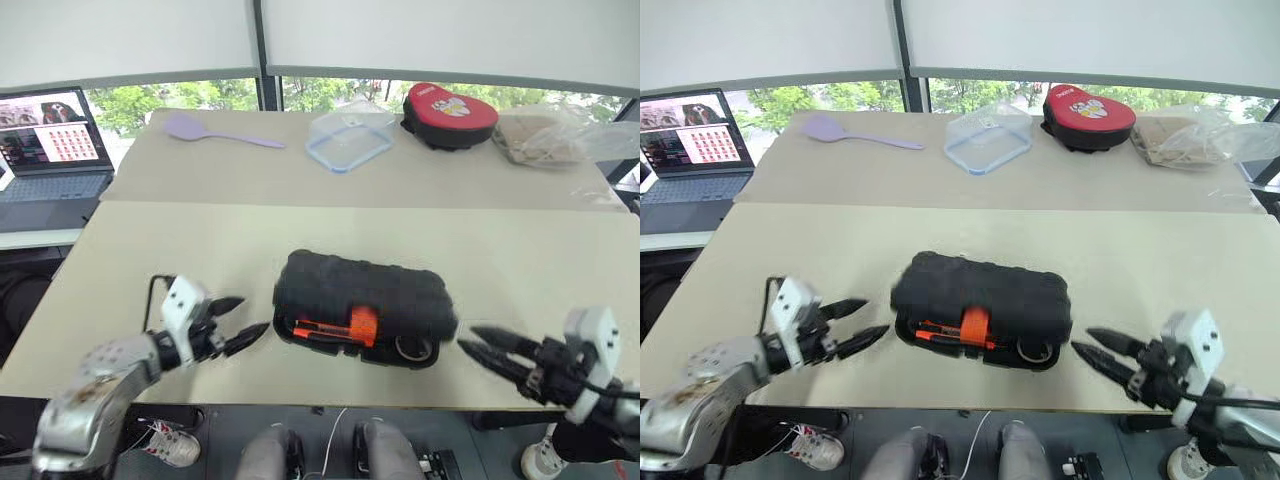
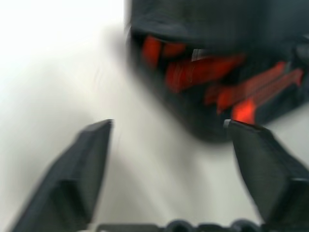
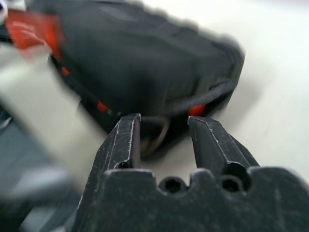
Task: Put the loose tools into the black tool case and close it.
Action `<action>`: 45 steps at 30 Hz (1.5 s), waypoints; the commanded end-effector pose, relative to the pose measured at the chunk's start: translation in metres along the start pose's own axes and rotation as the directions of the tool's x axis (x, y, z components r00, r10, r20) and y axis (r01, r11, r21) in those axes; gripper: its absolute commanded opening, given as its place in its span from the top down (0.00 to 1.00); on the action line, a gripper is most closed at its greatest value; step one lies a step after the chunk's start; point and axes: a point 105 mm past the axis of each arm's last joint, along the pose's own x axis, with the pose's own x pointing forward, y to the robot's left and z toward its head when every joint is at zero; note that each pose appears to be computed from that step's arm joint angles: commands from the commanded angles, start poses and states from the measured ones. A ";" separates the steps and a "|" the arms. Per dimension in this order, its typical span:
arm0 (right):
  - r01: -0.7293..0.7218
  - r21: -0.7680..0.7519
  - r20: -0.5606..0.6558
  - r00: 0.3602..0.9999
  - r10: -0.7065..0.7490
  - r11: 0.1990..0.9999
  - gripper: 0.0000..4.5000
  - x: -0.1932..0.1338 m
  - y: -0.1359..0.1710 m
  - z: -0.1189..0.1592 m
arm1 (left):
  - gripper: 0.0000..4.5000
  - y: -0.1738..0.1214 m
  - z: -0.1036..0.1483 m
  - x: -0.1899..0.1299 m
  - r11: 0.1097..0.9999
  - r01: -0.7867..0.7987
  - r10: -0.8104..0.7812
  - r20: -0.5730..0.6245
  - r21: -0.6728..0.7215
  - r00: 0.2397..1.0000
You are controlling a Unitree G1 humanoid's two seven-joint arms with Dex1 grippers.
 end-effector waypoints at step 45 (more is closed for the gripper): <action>-0.150 -0.291 -0.111 0.986 0.123 0.945 1.00 0.058 -0.026 0.031 | 0.99 -0.087 0.103 0.159 0.500 0.698 -0.684 -0.260 0.513 0.681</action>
